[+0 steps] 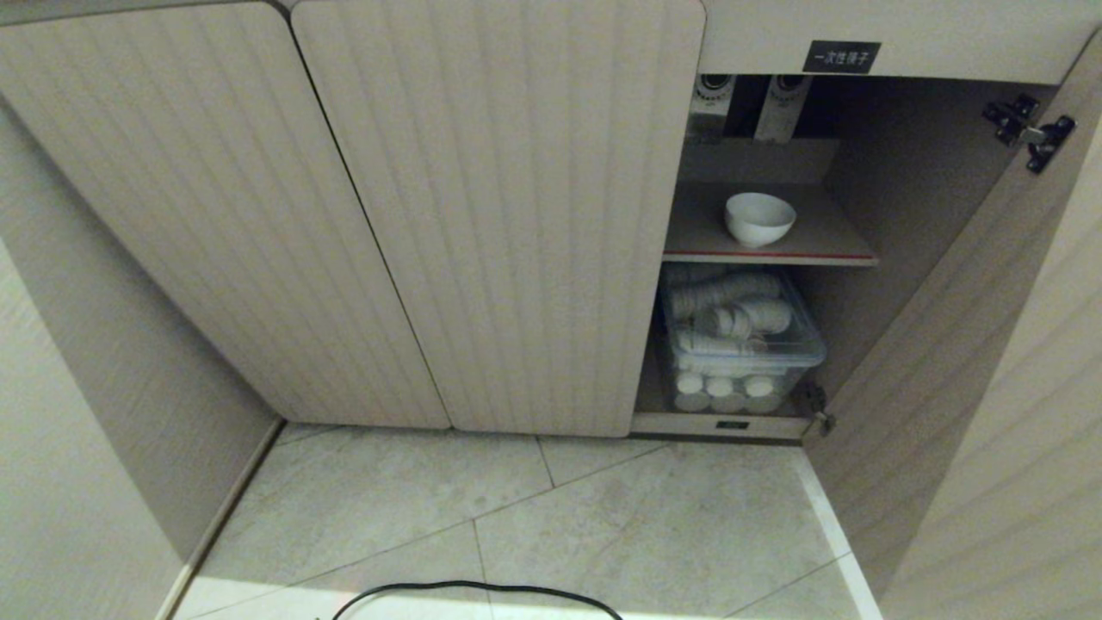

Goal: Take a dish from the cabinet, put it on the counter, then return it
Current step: Take the bowl from the cabinet

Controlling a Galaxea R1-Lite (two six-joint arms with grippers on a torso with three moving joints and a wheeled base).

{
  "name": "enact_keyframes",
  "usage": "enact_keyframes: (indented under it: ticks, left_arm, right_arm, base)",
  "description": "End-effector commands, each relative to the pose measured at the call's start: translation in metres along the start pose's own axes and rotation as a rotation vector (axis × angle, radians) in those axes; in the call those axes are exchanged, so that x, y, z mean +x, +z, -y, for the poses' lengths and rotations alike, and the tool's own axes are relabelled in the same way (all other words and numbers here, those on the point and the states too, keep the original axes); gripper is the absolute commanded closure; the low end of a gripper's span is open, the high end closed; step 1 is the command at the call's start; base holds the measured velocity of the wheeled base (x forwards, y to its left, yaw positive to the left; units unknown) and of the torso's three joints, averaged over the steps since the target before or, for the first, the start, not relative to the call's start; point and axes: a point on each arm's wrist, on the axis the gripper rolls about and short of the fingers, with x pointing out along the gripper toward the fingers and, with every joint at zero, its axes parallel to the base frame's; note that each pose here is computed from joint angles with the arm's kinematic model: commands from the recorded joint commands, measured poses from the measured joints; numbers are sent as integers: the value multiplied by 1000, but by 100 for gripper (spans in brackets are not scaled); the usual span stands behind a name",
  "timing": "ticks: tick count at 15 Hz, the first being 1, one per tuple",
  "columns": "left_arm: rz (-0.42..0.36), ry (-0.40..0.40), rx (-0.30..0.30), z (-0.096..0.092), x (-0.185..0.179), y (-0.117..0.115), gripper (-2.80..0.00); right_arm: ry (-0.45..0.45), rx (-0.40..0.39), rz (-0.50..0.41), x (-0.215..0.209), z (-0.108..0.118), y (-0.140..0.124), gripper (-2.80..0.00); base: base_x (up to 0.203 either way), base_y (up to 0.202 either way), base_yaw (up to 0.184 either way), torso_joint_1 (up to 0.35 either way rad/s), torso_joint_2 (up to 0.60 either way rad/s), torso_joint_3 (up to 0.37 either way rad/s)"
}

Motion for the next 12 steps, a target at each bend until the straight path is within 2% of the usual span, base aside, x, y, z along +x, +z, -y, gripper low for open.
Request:
enact_keyframes:
  ticks: [1,12]
  left_arm:
    - [1,1,-1,0,0,0,0]
    - [1,2,1,0,0,0,0]
  right_arm:
    - [2,-2,-1,0,0,0,0]
    - [0,0,-1,0,0,0,0]
  base:
    - [0,0,0,0,0,0]
    - [0,0,0,0,0,0]
